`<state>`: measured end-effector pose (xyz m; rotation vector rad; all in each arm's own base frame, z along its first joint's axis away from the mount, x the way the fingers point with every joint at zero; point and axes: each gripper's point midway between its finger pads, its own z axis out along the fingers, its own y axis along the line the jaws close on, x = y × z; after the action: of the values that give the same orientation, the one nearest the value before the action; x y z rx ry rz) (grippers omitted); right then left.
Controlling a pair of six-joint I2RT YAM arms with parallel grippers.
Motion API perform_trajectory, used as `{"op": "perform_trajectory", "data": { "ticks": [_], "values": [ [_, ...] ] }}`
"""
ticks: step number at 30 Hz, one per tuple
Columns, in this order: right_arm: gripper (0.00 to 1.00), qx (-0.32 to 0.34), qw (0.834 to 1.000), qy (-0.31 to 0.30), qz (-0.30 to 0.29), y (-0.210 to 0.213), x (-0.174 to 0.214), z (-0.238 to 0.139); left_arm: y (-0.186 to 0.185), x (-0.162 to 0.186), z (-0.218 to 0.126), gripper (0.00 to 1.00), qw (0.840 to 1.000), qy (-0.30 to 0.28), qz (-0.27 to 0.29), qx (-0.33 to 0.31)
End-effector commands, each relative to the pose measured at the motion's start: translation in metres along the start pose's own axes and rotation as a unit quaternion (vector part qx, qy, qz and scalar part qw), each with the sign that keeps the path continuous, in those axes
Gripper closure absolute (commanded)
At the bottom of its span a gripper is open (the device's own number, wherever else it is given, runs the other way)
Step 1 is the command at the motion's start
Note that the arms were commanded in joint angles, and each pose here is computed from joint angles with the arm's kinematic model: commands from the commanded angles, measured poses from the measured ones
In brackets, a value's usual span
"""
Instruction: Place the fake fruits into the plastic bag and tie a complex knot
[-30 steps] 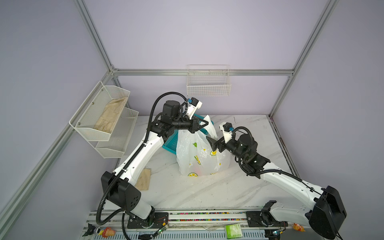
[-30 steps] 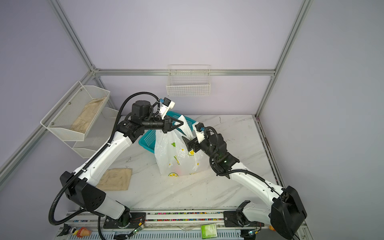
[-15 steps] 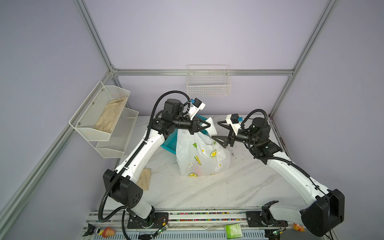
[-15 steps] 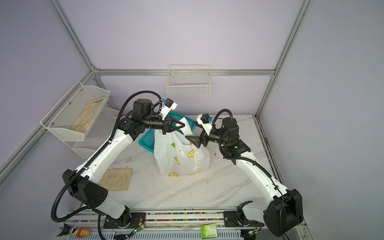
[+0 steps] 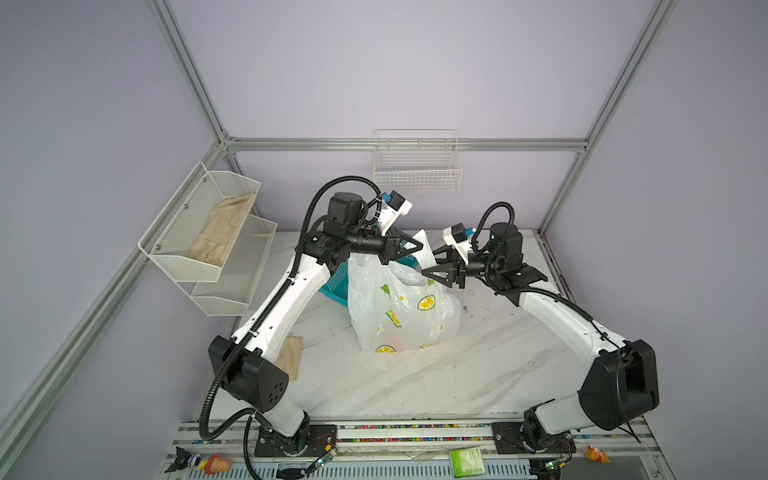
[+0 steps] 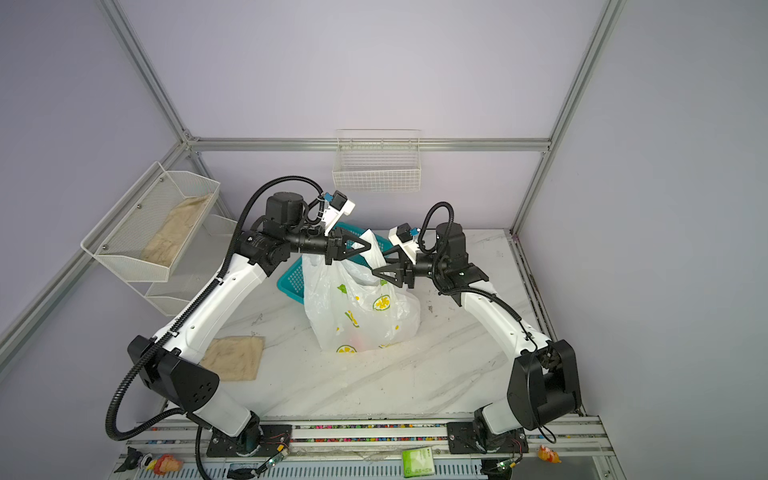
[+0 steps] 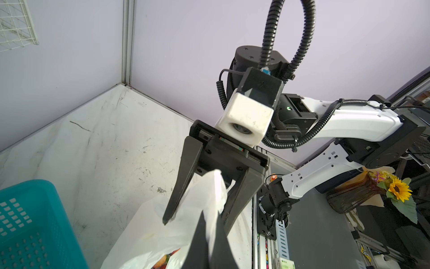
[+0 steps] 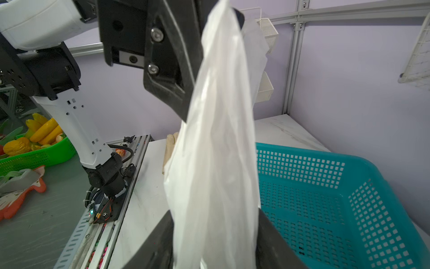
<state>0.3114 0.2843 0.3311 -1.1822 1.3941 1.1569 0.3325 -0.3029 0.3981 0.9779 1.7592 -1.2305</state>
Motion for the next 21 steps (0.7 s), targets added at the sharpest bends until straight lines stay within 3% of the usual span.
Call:
{"op": "perform_trajectory", "data": {
  "ticks": [1,11,12,15,18,21],
  "values": [
    [0.56,-0.035,0.999,-0.011,-0.021,0.010,-0.010,0.000,-0.017,-0.035,-0.013,1.00,0.998,-0.031,0.053,0.012],
    [0.91,-0.044,0.999,-0.011,-0.020,0.012,-0.005,0.001,-0.013,-0.034,-0.012,0.97,0.998,-0.030,0.050,0.005],
    [0.95,-0.040,0.999,-0.011,-0.021,0.012,-0.004,0.001,-0.012,-0.034,-0.013,0.86,0.998,-0.031,0.050,0.003],
    [1.00,-0.020,1.000,-0.010,-0.018,0.007,-0.004,0.000,-0.013,-0.038,-0.020,0.73,0.998,-0.037,0.054,-0.007],
    [1.00,0.005,1.000,-0.008,-0.009,-0.001,-0.004,-0.001,-0.015,-0.041,-0.030,0.50,0.996,-0.044,0.066,-0.027],
    [1.00,0.036,0.999,-0.012,0.010,-0.010,-0.005,-0.002,-0.021,-0.040,-0.046,0.37,0.993,-0.053,0.092,-0.059]
  ]
}}
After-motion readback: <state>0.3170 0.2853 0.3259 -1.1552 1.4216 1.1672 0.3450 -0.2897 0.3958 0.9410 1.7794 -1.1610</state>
